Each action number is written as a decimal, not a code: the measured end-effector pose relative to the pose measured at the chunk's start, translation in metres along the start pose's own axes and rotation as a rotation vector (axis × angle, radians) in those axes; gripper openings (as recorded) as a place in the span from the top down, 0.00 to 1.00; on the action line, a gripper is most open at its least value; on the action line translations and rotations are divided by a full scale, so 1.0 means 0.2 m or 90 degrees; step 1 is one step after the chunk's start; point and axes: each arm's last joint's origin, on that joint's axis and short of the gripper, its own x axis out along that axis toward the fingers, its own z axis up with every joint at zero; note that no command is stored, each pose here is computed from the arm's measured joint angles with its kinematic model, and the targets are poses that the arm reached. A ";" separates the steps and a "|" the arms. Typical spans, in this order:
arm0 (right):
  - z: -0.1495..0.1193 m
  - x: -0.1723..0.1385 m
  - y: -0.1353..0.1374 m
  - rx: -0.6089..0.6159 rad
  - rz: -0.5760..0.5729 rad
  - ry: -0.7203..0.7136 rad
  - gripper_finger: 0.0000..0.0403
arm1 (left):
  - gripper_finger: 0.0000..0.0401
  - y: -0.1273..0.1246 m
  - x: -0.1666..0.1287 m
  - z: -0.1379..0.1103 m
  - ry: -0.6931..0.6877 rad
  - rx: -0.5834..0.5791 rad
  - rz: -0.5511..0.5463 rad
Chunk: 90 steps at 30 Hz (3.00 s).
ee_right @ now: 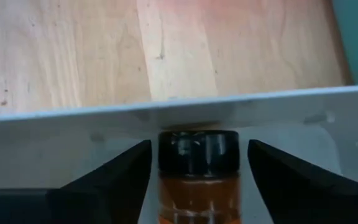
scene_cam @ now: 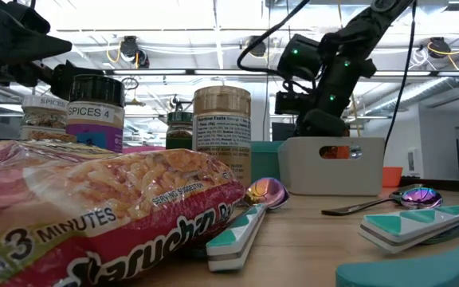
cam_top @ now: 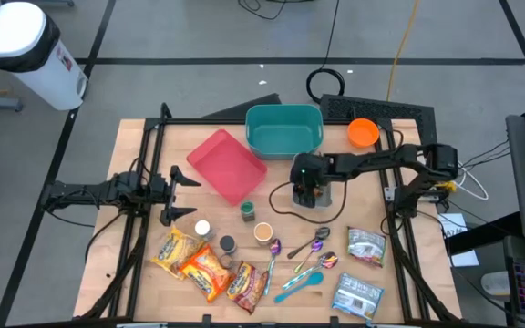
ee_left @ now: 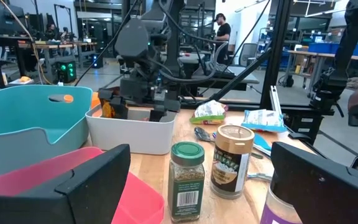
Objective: Pick & Place Food Item
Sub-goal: Put the orange spice bottle into the gray bin
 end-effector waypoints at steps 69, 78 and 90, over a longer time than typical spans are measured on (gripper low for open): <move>0.02 -0.08 0.05 -0.004 0.034 -0.103 0.86 | 0.01 0.00 0.00 0.00 0.000 0.000 0.000; 0.02 -0.16 0.07 -0.028 0.112 -0.111 0.88 | 0.01 0.00 0.00 0.00 0.000 0.000 0.000; -0.04 -0.12 0.09 -0.030 0.069 -0.016 0.43 | 0.01 0.00 0.00 0.00 0.000 0.000 0.000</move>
